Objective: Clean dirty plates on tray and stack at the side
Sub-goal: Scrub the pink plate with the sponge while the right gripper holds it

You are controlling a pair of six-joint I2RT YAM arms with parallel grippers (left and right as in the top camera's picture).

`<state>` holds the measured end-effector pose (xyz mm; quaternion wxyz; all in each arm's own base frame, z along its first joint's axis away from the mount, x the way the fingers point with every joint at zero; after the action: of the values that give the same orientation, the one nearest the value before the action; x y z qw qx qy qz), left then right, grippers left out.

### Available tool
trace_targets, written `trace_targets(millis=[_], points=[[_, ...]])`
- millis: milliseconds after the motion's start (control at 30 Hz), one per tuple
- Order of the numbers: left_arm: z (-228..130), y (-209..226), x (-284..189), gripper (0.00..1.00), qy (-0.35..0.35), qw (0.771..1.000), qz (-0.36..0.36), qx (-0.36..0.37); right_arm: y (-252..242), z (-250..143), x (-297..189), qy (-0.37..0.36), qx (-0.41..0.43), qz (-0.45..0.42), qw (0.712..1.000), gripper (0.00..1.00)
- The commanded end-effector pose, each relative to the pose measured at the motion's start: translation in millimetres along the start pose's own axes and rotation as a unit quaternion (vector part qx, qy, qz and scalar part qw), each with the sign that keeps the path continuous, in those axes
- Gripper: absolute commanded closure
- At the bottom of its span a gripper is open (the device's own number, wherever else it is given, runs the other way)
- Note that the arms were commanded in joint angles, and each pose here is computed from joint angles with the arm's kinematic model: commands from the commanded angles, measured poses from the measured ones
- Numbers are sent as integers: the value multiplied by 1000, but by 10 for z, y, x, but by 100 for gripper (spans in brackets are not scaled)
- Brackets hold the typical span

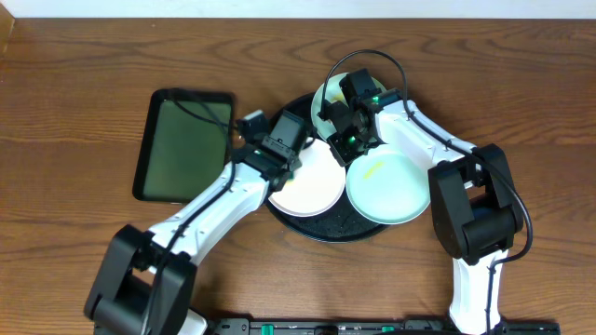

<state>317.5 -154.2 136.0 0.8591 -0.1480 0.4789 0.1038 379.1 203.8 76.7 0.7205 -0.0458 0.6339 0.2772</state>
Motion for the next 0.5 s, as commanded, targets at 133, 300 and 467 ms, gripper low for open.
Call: trace_targets(millis=[133,300,467], points=[[-179,-318,125,92,68,993,-96,-7,-58,-35,39,9,2,-16,1000,99],[-364,-378,336,93,87,993,-83,10,-58,-35,39,9,2,-16,1000,99],[-368,-257,522,93,67,997,-32,13,-58,-43,39,11,2,-16,1000,99]])
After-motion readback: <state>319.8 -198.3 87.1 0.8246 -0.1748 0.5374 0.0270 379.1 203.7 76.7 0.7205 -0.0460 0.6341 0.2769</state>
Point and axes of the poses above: each gripper's point midway between its finger pads, its own x axis out along the fingers, its own y axis along the line the jaws close on, z = x × y, the point moved 7 cm from there along -x, back along the fingers, and after that the axes turned 7 degrees about x, right-handed, at the moved point
